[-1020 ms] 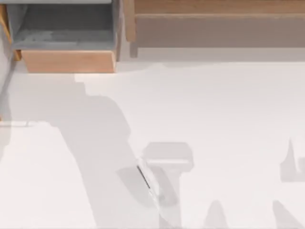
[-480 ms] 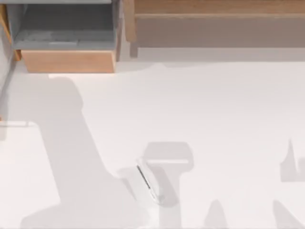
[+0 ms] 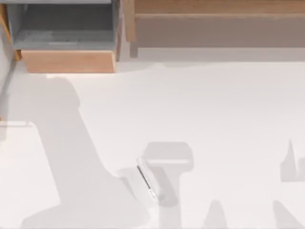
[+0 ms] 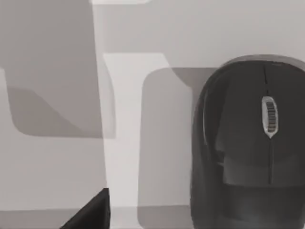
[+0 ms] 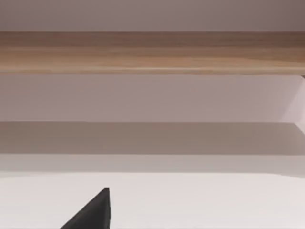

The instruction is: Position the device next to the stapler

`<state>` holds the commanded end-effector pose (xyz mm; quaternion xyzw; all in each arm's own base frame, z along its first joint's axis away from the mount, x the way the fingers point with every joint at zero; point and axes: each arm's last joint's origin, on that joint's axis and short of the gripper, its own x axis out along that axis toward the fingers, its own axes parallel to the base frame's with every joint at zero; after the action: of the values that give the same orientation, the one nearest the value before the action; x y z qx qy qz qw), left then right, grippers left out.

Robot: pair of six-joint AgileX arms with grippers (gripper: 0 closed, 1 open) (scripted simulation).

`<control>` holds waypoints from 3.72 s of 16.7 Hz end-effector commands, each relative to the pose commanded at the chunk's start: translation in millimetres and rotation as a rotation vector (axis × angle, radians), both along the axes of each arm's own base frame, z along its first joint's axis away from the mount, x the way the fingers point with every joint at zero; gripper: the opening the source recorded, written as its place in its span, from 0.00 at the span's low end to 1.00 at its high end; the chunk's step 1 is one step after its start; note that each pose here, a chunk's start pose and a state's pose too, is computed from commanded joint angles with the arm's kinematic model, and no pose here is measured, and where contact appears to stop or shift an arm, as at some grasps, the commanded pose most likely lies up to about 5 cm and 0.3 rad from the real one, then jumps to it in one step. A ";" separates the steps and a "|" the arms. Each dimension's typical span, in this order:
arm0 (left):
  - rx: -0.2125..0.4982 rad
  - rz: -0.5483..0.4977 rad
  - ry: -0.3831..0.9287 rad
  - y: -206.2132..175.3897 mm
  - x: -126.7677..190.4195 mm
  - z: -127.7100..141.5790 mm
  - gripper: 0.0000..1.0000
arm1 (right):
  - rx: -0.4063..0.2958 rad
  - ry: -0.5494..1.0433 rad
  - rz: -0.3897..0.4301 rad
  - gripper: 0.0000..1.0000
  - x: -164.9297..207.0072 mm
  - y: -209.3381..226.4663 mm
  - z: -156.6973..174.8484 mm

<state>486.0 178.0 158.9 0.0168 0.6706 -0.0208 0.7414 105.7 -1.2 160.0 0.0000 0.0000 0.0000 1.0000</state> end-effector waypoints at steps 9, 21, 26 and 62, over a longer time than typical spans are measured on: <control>0.000 0.000 0.000 -3.8 3.1 -20.0 1.00 | 0.000 0.000 0.000 1.00 0.0 0.0 0.0; 0.000 0.000 0.000 -3.8 3.1 -20.0 0.10 | 0.000 0.000 0.000 1.00 0.0 0.0 0.0; 0.000 0.000 0.000 -3.8 3.1 -20.0 0.00 | 0.000 0.000 0.000 1.00 0.0 0.0 0.0; -1.033 0.432 -2.741 -79.8 -430.3 539.8 0.00 | 0.000 0.000 0.000 1.00 0.0 0.0 0.0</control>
<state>55.7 98.2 698.7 -0.3344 -0.6276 -0.1117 0.6941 105.7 -1.2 160.0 0.0000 0.0000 0.0000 1.0000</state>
